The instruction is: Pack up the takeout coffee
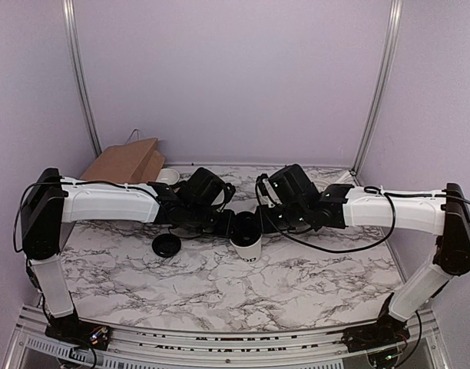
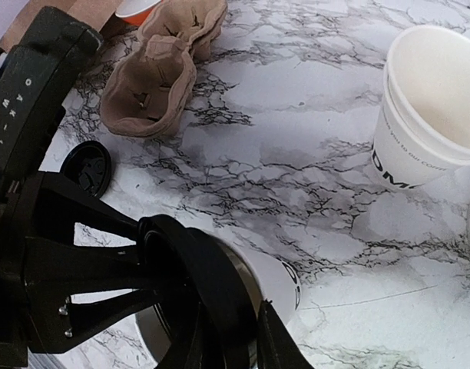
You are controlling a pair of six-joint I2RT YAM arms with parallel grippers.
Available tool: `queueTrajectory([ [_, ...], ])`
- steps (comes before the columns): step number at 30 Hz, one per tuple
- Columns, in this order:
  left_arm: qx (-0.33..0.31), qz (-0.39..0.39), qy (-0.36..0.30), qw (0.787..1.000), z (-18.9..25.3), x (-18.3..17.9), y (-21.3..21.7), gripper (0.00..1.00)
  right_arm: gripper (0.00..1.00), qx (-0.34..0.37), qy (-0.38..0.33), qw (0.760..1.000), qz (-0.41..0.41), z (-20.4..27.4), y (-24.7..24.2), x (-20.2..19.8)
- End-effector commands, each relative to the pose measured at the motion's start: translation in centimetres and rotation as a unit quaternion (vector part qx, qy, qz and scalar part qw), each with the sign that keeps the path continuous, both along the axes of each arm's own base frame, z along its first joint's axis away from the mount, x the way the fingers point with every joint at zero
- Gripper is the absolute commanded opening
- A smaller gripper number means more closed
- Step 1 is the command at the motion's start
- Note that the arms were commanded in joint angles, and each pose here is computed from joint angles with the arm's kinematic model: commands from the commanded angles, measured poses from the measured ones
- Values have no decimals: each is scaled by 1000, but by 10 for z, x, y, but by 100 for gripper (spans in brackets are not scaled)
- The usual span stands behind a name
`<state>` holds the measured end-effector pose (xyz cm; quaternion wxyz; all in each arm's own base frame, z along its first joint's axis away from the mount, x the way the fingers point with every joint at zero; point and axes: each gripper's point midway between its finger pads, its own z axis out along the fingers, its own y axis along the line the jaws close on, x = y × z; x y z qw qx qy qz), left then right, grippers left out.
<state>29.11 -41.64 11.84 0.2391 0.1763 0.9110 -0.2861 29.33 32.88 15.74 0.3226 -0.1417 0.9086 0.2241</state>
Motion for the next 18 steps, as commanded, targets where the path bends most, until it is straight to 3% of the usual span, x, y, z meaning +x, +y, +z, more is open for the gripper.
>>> queueTrajectory([
  [1, 7, -5, -5, 1000, 2, 0, -3, 28, 21, -44, -28, 999, -7, 8, 1, 2],
  [10, 1, -4, -11, 1000, 12, 1, -2, 28, 7, -71, -44, 996, -26, 12, -8, 7],
  [18, -14, -4, -22, 1000, 32, 2, -4, 28, 4, -81, -71, 993, -45, 25, -18, 12],
])
